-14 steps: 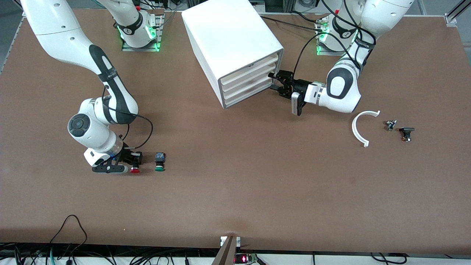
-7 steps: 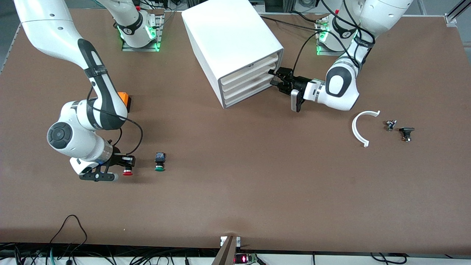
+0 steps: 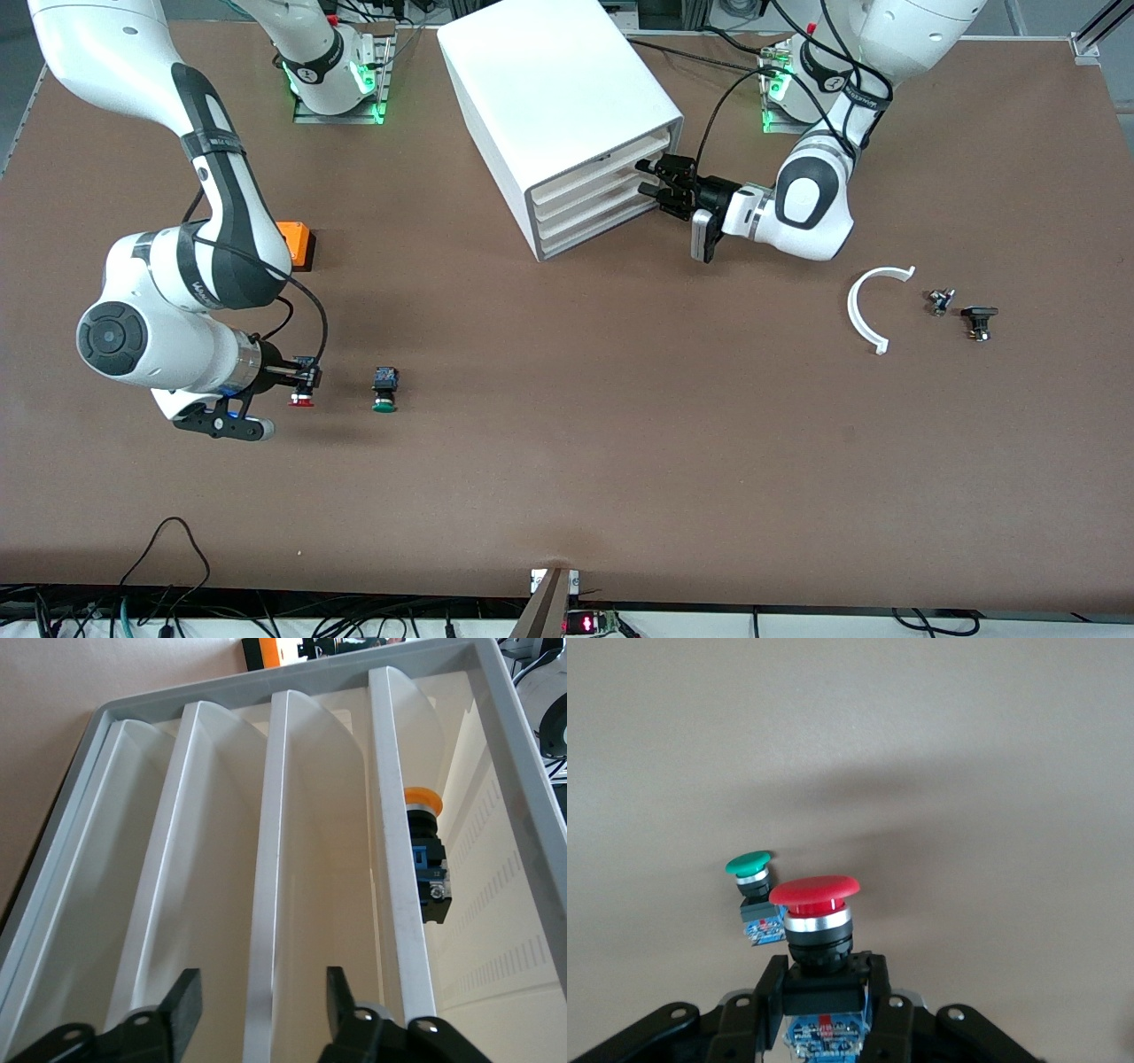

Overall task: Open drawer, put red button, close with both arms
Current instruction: 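Lift the red button with the right gripper while the left gripper pulls the drawer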

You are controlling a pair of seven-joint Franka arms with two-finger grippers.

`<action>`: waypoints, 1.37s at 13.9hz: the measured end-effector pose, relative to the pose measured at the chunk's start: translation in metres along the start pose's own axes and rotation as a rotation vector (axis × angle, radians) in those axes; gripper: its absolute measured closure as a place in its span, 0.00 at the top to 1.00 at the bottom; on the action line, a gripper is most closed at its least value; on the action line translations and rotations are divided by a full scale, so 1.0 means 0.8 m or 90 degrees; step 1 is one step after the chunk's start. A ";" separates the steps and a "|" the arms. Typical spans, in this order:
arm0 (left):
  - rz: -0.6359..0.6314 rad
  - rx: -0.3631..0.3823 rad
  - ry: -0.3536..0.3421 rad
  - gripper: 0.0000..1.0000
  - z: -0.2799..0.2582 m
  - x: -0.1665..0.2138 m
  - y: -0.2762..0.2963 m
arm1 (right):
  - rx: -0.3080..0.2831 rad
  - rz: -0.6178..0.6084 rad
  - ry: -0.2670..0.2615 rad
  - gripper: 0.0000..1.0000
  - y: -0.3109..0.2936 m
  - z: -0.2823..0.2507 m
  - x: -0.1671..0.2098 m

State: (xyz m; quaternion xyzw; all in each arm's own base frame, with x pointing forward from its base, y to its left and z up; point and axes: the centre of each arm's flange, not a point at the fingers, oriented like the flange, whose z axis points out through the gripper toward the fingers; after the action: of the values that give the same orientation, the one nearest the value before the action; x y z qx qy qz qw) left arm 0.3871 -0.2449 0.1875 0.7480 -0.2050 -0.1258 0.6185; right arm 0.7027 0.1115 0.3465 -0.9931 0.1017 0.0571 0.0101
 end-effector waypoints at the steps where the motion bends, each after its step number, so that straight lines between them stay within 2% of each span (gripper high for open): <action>1: -0.001 0.000 0.000 0.49 0.000 -0.001 0.000 | -0.002 0.015 -0.006 0.41 -0.005 -0.007 -0.003; 2: -0.002 0.000 -0.001 0.36 0.001 -0.002 -0.001 | -0.004 0.027 -0.008 0.41 -0.013 -0.012 -0.006; 4: -0.005 -0.001 -0.004 0.28 0.004 -0.005 -0.002 | -0.008 0.050 -0.013 0.41 -0.035 -0.022 -0.015; 5: -0.005 -0.001 -0.005 0.19 0.005 -0.006 -0.002 | -0.013 0.064 -0.019 0.41 -0.044 -0.024 -0.021; 6: -0.003 -0.001 -0.005 0.15 0.004 -0.006 -0.002 | -0.017 0.081 -0.025 0.41 -0.052 -0.025 -0.025; 8: -0.001 -0.001 -0.005 0.15 0.005 -0.006 -0.002 | -0.026 0.112 -0.040 0.41 -0.064 -0.027 -0.035; 11: 0.000 -0.001 -0.005 0.15 0.005 -0.006 -0.002 | -0.032 0.151 -0.049 0.41 -0.091 -0.064 -0.052; 19: 0.000 0.002 0.001 0.15 -0.003 -0.005 -0.003 | 0.000 0.241 -0.060 0.41 -0.179 -0.120 -0.110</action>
State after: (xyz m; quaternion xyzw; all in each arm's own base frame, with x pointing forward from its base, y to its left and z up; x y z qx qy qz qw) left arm 0.3853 -0.2408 0.1856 0.7491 -0.2049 -0.1251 0.6175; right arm 0.6566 0.2664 0.4534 -0.9525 0.2859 0.1047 0.0041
